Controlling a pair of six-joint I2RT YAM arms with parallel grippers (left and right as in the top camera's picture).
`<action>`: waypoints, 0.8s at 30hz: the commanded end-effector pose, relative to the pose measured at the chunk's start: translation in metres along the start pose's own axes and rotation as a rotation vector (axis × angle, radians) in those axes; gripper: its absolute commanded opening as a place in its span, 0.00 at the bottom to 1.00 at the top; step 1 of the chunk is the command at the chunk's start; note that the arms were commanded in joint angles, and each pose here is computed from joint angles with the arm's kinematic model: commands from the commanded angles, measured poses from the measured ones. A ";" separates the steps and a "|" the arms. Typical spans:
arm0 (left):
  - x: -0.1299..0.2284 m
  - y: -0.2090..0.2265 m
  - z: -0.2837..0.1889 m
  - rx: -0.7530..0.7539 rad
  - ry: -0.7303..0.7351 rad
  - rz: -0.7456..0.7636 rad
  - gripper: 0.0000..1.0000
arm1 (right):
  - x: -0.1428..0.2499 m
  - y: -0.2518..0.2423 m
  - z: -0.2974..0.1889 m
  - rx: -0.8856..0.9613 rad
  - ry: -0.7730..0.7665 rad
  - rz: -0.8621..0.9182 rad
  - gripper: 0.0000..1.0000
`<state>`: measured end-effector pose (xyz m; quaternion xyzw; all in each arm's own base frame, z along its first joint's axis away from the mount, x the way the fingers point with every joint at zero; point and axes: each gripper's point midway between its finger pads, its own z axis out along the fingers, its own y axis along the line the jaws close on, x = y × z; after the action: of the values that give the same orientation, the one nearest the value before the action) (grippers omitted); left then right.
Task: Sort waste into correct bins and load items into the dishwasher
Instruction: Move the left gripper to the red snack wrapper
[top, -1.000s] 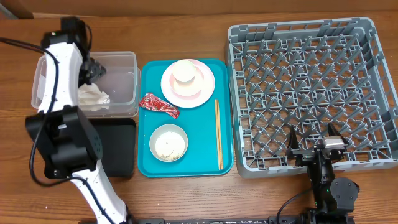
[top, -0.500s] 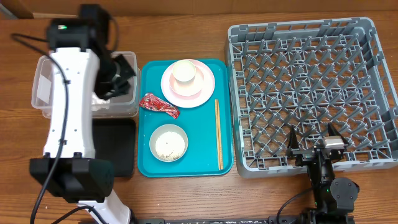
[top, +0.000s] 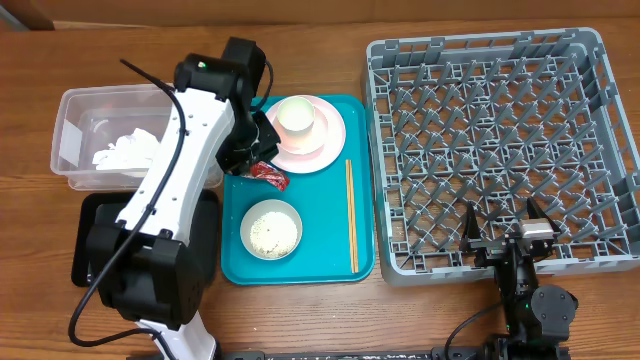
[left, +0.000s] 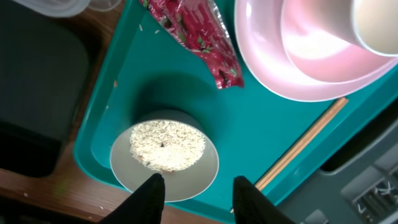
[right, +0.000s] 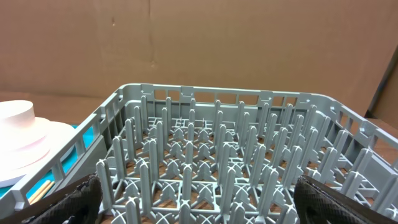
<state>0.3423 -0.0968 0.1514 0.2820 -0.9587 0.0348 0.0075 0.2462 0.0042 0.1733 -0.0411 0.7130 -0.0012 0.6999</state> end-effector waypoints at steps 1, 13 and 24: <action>-0.002 0.005 0.016 -0.042 -0.010 -0.086 0.41 | 0.002 0.001 0.000 -0.005 -0.005 -0.004 1.00; -0.016 0.019 0.062 -0.091 -0.104 -0.321 0.52 | 0.002 0.001 0.000 -0.005 -0.005 -0.004 1.00; -0.024 0.013 0.084 -0.045 -0.138 -0.320 0.52 | 0.002 0.001 0.000 -0.005 -0.005 -0.004 1.00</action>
<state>0.3589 -0.0807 0.0744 0.4279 -0.9027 0.0064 -0.0445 0.2462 0.0041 0.1734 -0.0410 0.7129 -0.0013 0.7001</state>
